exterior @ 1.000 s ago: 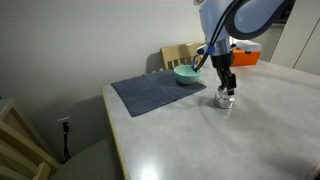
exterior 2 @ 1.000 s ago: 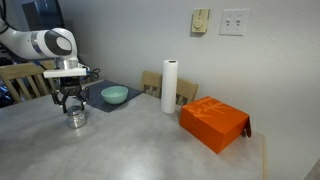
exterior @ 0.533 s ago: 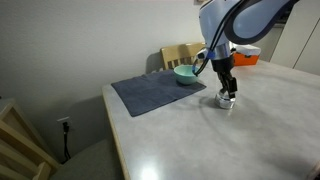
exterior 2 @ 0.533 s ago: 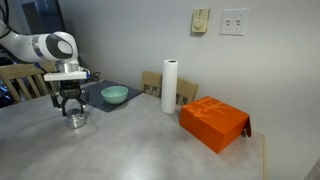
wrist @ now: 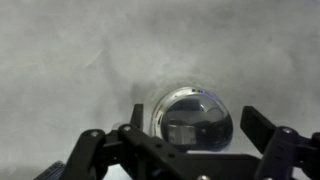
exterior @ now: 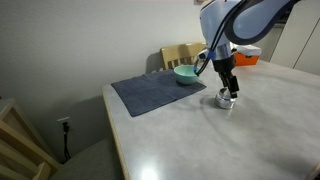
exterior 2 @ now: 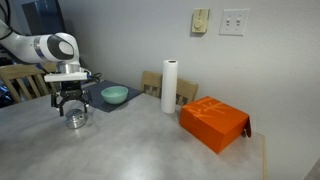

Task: Cover the silver bottle with the silver lid

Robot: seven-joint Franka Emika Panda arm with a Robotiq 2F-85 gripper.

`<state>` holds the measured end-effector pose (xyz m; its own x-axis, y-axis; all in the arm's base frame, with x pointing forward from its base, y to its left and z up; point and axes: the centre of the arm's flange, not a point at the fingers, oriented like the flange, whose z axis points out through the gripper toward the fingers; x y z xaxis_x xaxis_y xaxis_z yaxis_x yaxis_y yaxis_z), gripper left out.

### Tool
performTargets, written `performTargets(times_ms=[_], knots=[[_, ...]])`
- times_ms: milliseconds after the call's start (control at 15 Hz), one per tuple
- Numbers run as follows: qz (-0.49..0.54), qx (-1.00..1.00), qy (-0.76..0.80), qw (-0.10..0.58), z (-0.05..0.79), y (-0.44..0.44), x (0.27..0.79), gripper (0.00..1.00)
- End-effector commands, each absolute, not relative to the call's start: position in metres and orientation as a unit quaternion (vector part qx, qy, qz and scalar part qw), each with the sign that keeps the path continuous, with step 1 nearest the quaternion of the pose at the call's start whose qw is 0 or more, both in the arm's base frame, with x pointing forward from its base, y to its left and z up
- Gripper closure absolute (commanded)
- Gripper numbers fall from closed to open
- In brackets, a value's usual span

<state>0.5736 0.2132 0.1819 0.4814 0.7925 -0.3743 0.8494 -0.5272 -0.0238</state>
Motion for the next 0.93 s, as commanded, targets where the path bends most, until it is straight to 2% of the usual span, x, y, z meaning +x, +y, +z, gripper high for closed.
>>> performTargets(times_ms=[0, 267, 533, 600, 867], knots=[[-0.162, 0.875, 0.444, 0.106, 0.202, 0.202, 0.56, 0.0], [-0.138, 0.897, 0.41, 0.095, 0.236, 0.196, 0.54, 0.0], [-0.094, 0.912, 0.397, 0.037, 0.268, 0.192, 0.523, 0.0], [-0.121, 0.906, 0.399, 0.067, 0.252, 0.206, 0.547, 0.0], [-0.117, 0.907, 0.399, 0.064, 0.257, 0.207, 0.546, 0.0]])
